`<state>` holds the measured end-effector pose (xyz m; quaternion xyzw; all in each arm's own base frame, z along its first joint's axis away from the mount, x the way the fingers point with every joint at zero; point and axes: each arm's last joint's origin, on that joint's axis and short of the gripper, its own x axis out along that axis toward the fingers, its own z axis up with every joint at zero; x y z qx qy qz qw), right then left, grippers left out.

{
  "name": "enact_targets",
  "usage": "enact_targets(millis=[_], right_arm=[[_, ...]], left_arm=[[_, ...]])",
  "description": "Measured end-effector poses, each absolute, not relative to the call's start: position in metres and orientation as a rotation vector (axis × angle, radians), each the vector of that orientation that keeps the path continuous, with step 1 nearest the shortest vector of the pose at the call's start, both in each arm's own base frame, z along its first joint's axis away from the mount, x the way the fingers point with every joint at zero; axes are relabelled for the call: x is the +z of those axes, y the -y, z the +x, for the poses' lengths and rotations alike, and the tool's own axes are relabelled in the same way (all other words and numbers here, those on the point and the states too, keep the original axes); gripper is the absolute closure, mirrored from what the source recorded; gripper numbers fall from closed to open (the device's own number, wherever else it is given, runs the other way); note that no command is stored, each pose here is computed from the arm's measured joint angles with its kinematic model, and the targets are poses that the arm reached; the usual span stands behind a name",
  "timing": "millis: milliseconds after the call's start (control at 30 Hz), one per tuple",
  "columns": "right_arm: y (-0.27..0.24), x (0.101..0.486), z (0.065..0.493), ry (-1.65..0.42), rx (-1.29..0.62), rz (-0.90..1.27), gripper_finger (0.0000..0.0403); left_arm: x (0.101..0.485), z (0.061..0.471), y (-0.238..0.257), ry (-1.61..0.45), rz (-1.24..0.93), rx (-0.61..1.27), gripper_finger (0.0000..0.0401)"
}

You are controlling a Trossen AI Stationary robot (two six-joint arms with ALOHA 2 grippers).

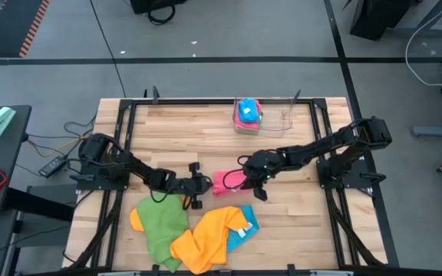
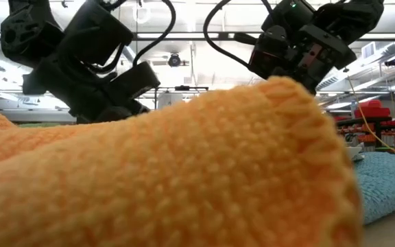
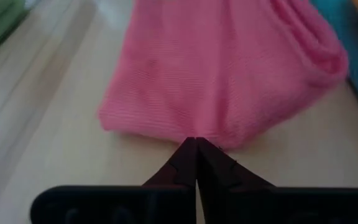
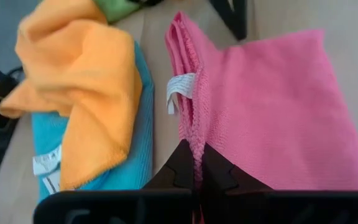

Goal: Fold microfiber towels
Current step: Fold the pink towel

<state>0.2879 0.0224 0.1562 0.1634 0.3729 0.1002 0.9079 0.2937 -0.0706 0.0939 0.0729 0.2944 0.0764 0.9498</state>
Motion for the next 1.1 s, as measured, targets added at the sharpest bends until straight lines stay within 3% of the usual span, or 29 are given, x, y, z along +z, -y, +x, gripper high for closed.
enact_targets(millis=[400, 633, 900, 1100], right_arm=[[-0.019, 0.162, 0.292, -0.712, 0.209, 0.434, 0.0395], [-0.014, 0.158, 0.291, -0.738, 0.097, 0.442, 0.0395], [-0.011, 0.142, 0.278, -0.786, -0.056, 0.471, 0.0395], [-0.008, 0.133, 0.271, -0.795, -0.163, 0.478, 0.0395]], left_arm=[[0.092, 0.293, 0.080, -0.598, 0.176, 0.103, 0.0376], [0.100, 0.290, 0.079, -0.603, 0.247, 0.120, 0.0395], [0.116, 0.284, 0.075, -0.616, 0.291, 0.189, 0.0366], [0.120, 0.283, 0.074, -0.606, 0.310, 0.195, 0.0377]])
